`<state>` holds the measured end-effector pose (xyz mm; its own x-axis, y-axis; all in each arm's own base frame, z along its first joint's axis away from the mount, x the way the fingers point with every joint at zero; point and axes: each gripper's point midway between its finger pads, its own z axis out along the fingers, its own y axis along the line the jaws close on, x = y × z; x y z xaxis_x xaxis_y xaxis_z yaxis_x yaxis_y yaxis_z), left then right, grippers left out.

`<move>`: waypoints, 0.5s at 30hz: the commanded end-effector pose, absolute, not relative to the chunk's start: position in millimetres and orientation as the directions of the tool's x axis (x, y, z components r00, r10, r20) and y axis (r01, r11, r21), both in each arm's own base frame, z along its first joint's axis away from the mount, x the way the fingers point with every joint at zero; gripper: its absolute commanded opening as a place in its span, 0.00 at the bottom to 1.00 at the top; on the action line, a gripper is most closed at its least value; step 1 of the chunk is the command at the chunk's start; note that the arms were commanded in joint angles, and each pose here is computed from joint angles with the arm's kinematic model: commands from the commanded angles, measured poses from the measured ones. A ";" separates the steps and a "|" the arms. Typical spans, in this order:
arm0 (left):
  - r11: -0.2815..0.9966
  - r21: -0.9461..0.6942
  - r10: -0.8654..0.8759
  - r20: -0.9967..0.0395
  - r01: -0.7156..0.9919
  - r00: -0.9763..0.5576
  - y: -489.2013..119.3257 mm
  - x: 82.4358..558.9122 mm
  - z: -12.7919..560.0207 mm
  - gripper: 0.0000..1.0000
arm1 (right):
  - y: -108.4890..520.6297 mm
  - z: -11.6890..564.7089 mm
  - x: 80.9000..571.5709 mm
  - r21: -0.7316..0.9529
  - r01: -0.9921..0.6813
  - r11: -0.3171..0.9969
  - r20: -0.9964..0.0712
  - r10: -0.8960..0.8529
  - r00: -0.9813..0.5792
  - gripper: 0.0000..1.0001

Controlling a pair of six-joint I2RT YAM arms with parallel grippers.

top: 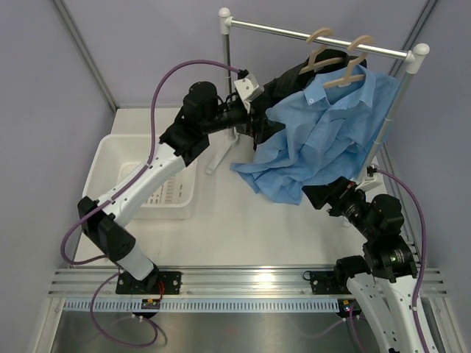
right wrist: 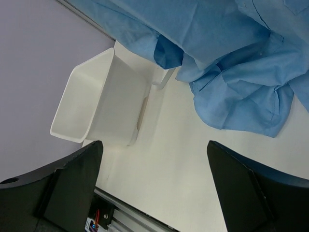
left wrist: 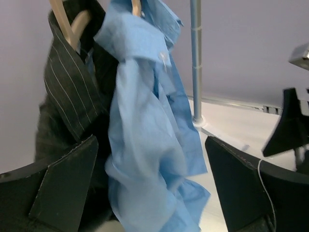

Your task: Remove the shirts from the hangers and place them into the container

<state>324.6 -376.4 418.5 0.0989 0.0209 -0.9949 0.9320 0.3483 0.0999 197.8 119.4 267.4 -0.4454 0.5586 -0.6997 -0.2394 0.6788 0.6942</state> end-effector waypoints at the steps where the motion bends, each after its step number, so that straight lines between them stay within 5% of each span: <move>1: 0.316 0.209 -0.055 -0.970 0.925 0.238 -392.7 333.0 464.7 0.97 | 122.6 259.8 183.7 0.672 -0.269 0.689 -0.715 0.511 -0.476 0.98; 6: 0.301 0.179 -0.059 -0.977 0.937 0.205 -408.8 346.4 451.8 0.74 | 118.0 267.1 174.4 0.654 -0.286 0.700 -0.738 0.508 -0.445 0.98; 11: 0.275 0.155 -0.051 -0.983 0.949 0.175 -419.6 346.5 440.0 0.65 | 115.7 272.8 170.4 0.641 -0.294 0.709 -0.751 0.500 -0.430 0.99; 14: 0.260 0.142 -0.045 -0.986 0.955 0.159 -424.4 344.0 433.8 0.49 | 115.0 268.6 172.4 0.639 -0.286 0.714 -0.751 0.499 -0.433 0.99; 15: 0.256 0.129 -0.046 -0.988 0.958 0.145 -426.0 342.8 432.6 0.35 | 115.2 266.7 173.1 0.640 -0.282 0.715 -0.749 0.498 -0.437 0.99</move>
<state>355.0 -420.2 398.2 0.0744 0.0236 -0.9970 0.9521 0.2958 0.0780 176.8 114.6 259.8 -0.4491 0.5194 -0.7270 -0.2521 0.7070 0.6608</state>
